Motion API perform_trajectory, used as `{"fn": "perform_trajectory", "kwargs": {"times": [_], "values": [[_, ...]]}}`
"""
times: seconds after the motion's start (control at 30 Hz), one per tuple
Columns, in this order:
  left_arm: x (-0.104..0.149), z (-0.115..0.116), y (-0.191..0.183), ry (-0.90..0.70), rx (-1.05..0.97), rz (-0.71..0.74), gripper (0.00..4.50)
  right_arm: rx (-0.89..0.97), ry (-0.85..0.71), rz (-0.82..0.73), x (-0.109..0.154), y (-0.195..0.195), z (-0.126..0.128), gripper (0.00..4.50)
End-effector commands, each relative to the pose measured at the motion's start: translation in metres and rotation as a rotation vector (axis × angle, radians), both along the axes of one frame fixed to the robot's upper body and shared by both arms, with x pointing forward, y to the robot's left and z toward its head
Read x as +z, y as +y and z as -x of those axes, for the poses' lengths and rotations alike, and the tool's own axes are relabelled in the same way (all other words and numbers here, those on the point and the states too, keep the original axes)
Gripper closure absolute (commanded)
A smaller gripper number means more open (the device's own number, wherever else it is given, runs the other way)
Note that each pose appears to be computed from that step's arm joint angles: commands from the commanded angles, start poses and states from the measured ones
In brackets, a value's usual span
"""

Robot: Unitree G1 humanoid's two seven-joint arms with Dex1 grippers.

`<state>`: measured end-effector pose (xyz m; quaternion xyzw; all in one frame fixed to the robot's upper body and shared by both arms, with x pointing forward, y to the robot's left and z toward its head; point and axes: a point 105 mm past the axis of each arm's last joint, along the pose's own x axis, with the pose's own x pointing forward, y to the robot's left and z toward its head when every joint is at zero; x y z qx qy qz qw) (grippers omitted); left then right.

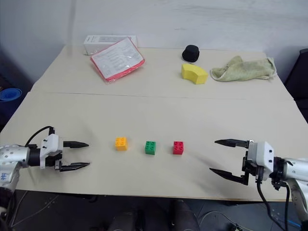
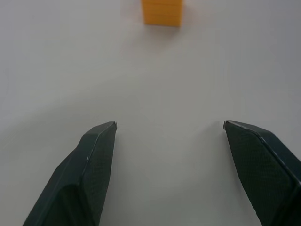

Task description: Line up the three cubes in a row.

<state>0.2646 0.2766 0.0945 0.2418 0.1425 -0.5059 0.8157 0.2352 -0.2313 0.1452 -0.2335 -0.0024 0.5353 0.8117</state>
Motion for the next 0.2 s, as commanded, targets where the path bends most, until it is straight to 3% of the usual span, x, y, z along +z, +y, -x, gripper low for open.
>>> {"fn": "perform_trajectory", "kwargs": {"times": [0.03,0.2], "values": [[0.011,0.011,-0.003,-0.038,0.041,0.034,0.67,0.018,-0.025,-0.009,-0.006,-0.003,-0.004,0.00],[0.021,0.022,-0.008,-0.056,0.099,0.111,0.67,0.018,-0.038,-0.046,-0.015,-0.002,-0.009,0.00]]}}
